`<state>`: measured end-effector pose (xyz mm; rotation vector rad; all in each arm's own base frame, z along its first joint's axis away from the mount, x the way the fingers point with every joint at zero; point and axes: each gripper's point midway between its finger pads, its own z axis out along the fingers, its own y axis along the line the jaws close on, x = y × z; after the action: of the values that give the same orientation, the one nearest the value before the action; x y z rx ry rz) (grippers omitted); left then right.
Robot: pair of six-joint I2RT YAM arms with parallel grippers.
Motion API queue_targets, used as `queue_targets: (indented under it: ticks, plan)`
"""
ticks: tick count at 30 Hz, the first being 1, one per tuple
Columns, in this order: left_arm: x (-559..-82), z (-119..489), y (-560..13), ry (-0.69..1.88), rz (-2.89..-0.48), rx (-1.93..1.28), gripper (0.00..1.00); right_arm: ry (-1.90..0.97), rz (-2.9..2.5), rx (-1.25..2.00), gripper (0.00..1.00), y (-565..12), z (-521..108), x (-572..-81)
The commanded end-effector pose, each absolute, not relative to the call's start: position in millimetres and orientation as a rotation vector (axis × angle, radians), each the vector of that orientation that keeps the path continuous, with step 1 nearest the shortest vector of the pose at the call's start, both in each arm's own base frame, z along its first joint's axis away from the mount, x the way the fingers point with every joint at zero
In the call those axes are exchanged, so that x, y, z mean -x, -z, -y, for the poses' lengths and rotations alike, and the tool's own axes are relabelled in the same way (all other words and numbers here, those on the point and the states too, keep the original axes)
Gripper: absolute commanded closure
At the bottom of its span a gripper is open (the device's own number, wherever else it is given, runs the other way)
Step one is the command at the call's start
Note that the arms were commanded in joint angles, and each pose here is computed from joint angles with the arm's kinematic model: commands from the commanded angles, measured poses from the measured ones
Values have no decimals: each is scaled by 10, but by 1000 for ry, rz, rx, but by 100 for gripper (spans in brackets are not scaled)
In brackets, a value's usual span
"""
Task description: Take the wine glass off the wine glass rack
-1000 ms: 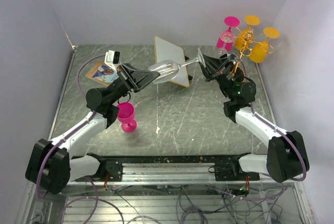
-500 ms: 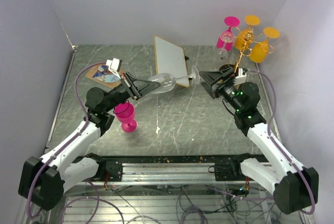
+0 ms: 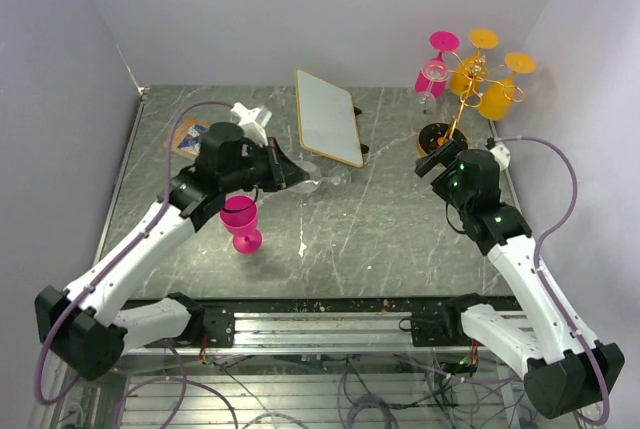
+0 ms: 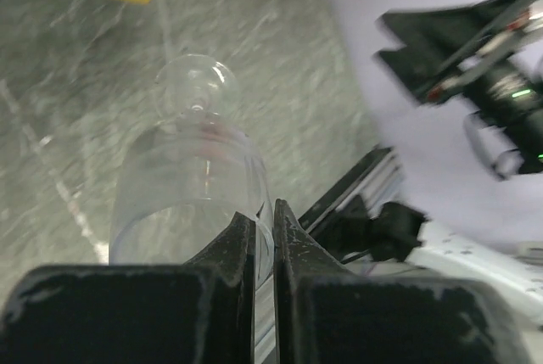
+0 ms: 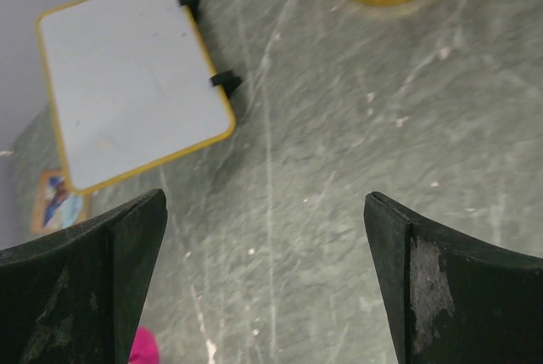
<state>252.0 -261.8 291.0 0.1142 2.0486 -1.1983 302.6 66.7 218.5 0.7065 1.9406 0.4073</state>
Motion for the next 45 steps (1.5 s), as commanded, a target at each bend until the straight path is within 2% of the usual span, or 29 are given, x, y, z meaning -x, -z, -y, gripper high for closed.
queue_targets:
  ticks: [1, 7, 15, 27, 45]
  plan:
    - [-2399, 2543, -2492, 901, -2266, -261, 93, -122, -1945, -739, 0, -2232, -263, -2978]
    - [-2341, 2573, -2343, 663, -2349, -370, 93, -124, -2021, -409, 0, -2429, -437, -3051]
    - [-2330, 2489, -2148, 414, -2468, -515, 93, -155, -1950, -369, 0, -2496, -435, -2979]
    - [-2330, 2455, -1892, 307, -2557, -597, 93, -138, -1945, -360, 0, -2531, -402, -2943]
    - [-2158, 2358, -1644, 299, -2632, -608, 93, -173, -1952, -352, 0, -2493, -459, -2943]
